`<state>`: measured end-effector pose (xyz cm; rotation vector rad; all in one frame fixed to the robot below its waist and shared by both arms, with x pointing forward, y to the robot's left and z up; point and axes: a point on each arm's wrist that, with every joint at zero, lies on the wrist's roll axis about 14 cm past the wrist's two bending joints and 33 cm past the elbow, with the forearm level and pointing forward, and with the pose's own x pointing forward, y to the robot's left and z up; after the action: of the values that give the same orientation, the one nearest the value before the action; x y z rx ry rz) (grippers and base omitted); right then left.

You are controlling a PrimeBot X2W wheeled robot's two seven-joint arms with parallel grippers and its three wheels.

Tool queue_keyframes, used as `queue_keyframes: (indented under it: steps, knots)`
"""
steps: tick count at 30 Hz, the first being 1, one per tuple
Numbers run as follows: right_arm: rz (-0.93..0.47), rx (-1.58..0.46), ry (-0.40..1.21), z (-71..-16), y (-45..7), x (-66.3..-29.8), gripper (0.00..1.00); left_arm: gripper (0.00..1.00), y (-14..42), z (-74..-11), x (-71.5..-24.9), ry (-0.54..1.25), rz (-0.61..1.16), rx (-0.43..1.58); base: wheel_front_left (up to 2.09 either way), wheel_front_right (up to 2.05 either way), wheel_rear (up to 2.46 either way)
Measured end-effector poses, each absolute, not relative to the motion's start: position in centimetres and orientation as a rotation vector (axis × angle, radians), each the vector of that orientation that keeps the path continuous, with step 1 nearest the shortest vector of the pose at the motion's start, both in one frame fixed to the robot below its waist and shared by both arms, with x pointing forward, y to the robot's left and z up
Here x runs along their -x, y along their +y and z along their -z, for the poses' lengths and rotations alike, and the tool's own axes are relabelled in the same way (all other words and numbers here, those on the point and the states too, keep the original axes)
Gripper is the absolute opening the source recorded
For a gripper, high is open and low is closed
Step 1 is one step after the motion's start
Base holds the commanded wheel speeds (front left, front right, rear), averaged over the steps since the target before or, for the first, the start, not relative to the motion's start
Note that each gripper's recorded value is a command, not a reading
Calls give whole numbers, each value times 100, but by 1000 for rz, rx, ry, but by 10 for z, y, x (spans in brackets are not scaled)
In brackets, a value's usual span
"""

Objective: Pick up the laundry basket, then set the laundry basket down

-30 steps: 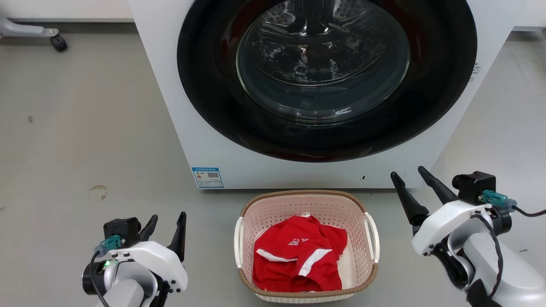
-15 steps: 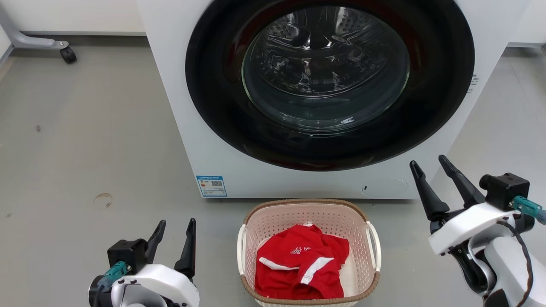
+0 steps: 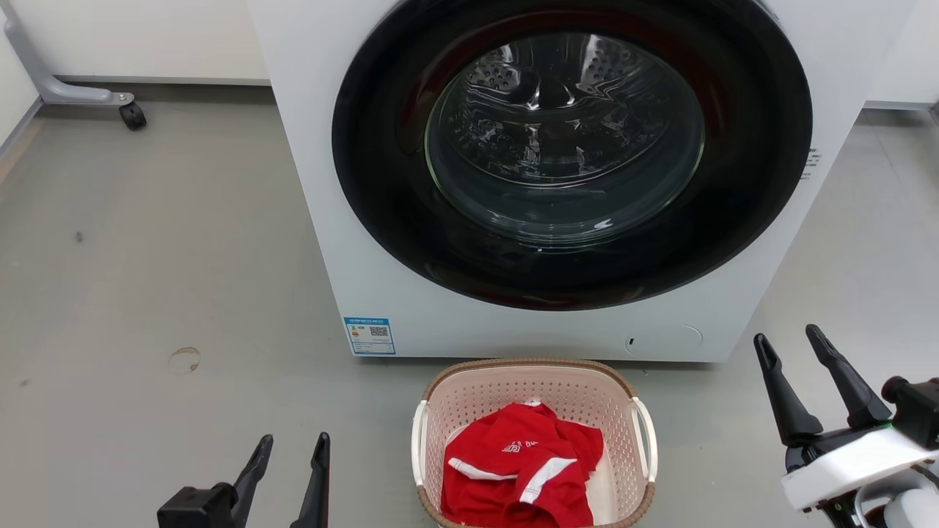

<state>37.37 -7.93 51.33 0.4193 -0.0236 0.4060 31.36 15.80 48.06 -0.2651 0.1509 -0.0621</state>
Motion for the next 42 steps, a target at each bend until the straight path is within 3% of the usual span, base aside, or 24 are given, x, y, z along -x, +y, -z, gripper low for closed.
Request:
queue_keyframes:
  steps: [30, 42]
  knots:
    - [-379, -425, -45, -516, -85, -356, 100, 100, 174, -495, -295, 185, 10, 230, 0, 0, 0]
    - [-349, -413, 46, -492, -93, -353, 100, 100, 174, -492, -296, 219, 10, 224, 0, 0, 0]
